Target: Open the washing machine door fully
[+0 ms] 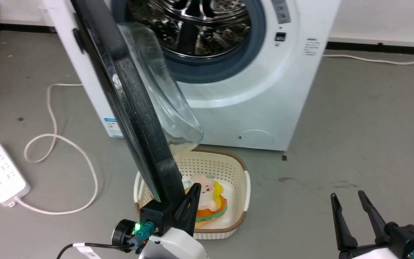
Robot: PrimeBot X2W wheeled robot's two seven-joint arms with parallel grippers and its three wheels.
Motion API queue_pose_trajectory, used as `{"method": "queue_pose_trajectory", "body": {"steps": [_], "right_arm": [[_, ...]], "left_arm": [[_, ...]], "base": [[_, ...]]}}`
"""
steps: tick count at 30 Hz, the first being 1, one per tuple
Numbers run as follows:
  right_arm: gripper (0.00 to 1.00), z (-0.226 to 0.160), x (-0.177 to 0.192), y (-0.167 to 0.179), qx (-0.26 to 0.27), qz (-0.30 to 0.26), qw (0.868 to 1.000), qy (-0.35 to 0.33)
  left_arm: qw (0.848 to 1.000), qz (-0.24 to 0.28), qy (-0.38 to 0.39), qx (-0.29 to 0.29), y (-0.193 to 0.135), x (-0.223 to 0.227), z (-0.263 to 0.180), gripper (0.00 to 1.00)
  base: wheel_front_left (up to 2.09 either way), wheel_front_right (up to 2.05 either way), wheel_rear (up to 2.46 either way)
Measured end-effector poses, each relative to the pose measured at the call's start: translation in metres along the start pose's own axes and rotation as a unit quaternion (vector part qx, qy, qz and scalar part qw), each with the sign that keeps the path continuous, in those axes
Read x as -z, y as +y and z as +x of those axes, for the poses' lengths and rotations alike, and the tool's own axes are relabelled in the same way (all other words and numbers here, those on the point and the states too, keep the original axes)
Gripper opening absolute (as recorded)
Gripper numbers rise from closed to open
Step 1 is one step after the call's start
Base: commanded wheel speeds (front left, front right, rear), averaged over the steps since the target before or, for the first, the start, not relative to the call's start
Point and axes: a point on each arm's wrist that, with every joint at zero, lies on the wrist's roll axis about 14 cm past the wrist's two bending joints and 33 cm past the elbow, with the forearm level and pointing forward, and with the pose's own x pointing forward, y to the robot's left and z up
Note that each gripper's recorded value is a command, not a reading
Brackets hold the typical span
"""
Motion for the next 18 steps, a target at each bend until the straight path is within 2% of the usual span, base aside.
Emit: {"method": "queue_pose_trajectory", "body": {"steps": [8,18], "right_arm": [[1.0,0.016,0.0,0.031,-0.048,0.009,0.999,-0.001],[1.0,0.036,0.008,0.091,-0.138,0.019,0.99,0.01]], "left_arm": [[0.998,-0.003,-0.009,-0.055,0.03,-0.005,-0.02,0.0],[0.982,0.002,-0.04,-0.186,0.107,-0.023,-0.07,0.0]], "base": [[0.0,0.0,0.0],[0.0,0.0,0.0]]}}
